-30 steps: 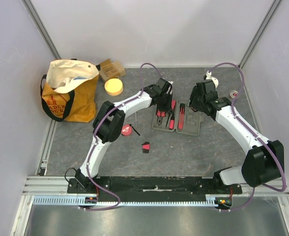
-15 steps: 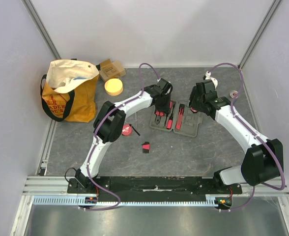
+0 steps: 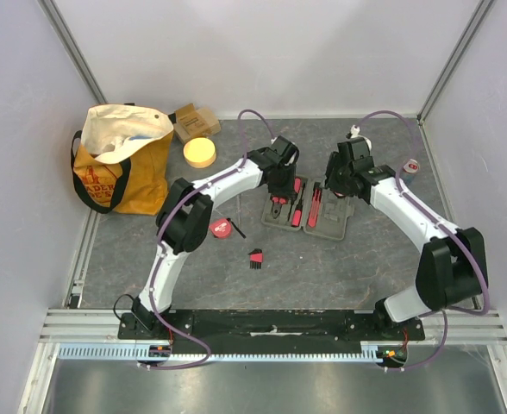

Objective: Pack the tool kit

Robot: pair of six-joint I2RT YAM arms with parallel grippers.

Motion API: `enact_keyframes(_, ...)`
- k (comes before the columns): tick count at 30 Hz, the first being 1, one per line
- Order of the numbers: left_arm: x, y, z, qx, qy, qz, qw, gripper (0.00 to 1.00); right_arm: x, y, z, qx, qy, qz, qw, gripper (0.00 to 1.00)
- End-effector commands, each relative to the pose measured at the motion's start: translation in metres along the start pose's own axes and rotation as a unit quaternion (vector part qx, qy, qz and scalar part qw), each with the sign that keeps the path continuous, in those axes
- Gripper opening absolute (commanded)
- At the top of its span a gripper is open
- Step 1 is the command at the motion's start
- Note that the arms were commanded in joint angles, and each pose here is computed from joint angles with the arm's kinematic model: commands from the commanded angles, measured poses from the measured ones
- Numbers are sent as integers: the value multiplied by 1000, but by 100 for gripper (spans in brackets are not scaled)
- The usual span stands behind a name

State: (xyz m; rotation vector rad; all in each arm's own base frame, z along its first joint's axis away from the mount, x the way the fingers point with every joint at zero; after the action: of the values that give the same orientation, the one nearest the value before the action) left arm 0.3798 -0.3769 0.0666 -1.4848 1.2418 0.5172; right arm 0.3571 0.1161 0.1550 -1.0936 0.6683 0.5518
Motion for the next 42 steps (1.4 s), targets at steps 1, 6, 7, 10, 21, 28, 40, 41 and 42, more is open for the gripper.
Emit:
enact_keyframes(1,-57,-23,-16,-21,21,-53,998,31,11,-15,35,-9,-51,-5,999,54)
enact_keyframes(6,-71,-2,-24,-48,62,-26,997,25,33,-7,60,-32,-60,16,998,50)
enact_keyframes(7,-70,4,-25,-57,69,-14,996,24,37,-5,66,-35,-62,18,997,50)
enact_keyframes(10,-65,25,-27,-80,84,26,993,22,53,0,77,-47,-54,26,997,49)
enact_keyframes(21,-45,54,-30,-122,112,93,982,20,97,24,84,-67,-30,57,996,38)
enact_keyframes(28,-30,62,-18,-134,83,109,981,16,111,40,76,-74,-12,74,994,24)
enact_keyframes(40,-13,72,5,-174,57,135,974,8,121,56,59,-81,22,96,992,17)
enact_keyframes(41,-12,72,7,-180,57,137,972,7,122,58,57,-81,24,98,992,17)
enact_keyframes(42,-12,74,8,-186,59,142,971,6,123,61,55,-82,26,102,991,17)
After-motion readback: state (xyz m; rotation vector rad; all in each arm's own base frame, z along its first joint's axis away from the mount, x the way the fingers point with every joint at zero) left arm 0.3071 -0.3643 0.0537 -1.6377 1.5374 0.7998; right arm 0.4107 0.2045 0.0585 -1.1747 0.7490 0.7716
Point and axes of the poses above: each gripper's point midway between its finger pads, its own x axis out along the fingers, its own z axis along the line the jaws close on, y = z × x, the point moved 2 cm from there along -x, back along the fingers, and after that the axes turned 3 degrees about x, right-handed, at the moved point
